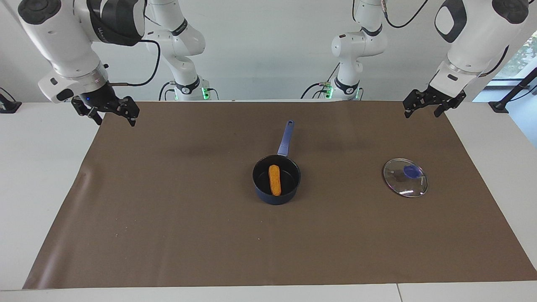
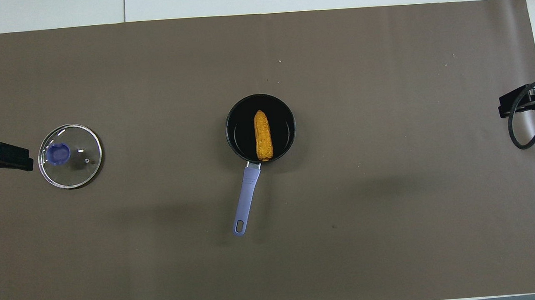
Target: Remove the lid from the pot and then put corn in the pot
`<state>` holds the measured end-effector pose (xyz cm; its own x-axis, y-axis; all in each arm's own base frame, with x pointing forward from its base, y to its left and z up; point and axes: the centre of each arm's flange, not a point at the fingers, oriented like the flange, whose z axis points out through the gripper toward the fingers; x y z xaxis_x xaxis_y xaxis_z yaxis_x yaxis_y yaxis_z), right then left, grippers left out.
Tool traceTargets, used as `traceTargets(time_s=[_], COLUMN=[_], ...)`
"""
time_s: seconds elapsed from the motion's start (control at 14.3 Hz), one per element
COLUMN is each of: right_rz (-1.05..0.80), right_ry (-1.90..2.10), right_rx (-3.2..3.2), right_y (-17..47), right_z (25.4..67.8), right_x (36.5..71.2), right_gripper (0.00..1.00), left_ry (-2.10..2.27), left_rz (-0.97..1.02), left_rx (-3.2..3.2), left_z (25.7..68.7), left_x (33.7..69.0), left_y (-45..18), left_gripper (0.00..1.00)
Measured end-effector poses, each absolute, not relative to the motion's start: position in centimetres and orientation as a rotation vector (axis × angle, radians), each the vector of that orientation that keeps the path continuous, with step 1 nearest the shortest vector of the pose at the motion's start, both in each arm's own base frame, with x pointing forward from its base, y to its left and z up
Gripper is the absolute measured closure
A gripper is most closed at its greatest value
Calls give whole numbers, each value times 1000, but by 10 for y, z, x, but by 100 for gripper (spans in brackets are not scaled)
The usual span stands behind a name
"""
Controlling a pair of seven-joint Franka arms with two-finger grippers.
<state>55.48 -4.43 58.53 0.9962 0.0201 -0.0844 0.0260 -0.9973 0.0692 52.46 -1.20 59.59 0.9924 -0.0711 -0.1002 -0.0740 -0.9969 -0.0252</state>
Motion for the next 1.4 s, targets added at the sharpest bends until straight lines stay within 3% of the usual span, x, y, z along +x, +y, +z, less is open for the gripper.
traceTargets(time_s=[0.28,0.7,1.4], right_rz=[-139,-137,-138], right_ry=[102,95,63], right_rx=[3070,3070,3072], right_y=[-46,-49,-62], right_z=[584,585,585], right_x=[555,555,553], right_gripper=[0,0,0], left_ry=[73,123,109], left_rz=[169,49,73], left_rx=[-3104,-3110,-3115], left_z=[583,619,612], left_x=[522,531,531], left_y=[-18,-50,-46], left_gripper=[0,0,0])
